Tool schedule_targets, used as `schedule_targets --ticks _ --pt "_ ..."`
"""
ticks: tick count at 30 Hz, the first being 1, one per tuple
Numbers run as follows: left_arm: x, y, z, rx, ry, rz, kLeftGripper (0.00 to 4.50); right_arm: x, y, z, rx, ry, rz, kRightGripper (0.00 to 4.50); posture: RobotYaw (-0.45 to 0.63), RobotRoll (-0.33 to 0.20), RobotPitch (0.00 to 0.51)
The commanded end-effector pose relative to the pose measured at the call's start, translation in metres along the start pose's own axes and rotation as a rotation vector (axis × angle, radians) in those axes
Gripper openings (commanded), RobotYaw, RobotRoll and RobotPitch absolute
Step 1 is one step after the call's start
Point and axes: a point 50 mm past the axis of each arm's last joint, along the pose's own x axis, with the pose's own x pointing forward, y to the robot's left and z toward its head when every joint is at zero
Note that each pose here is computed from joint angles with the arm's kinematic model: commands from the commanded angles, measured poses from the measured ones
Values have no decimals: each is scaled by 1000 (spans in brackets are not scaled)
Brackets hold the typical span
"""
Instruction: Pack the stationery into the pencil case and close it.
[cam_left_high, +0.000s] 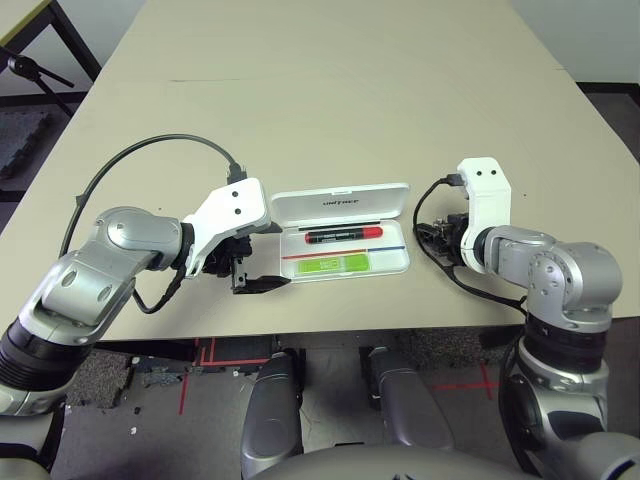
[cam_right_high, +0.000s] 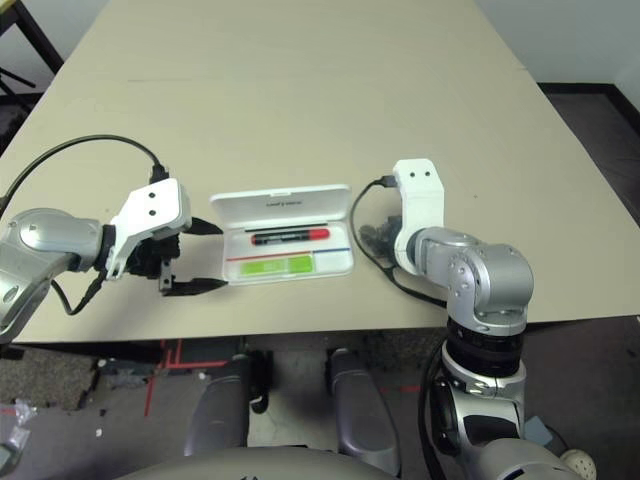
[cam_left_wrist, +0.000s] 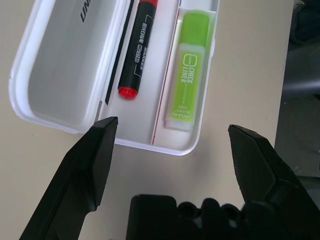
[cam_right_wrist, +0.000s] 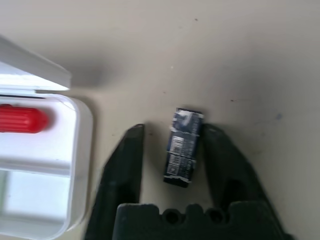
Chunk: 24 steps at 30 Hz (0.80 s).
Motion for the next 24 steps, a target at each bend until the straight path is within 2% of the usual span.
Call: schedule_targets --ticks 1,2,3,6,11,16,24 --pt "-1 0 0 4 11 3 4500 0 -4 -3 0 31 -8 846 -118 0 209" --pt "-1 0 0 3 12 3 4500 -1 -5 -2 -6 30 -8 477 -118 0 209" --pt "-1 0 0 3 12 3 4500 -2 -6 0 -17 26 -7 310 -118 0 209" --pt "-1 1 0 2 13 6 4500 -5 -8 7 -86 1 33 310 -118 0 209" --pt "-4 2 -1 1 5 14 4500 -17 -4 19 -414 -73 244 310 -114 0 209" --pt "-11 4 -3 5 12 28 4500 -28 -10 26 -679 -103 389 310 -109 0 208" --pt "-18 5 -4 5 16 41 4500 -39 -13 37 -981 -126 625 310 -96 0 209"
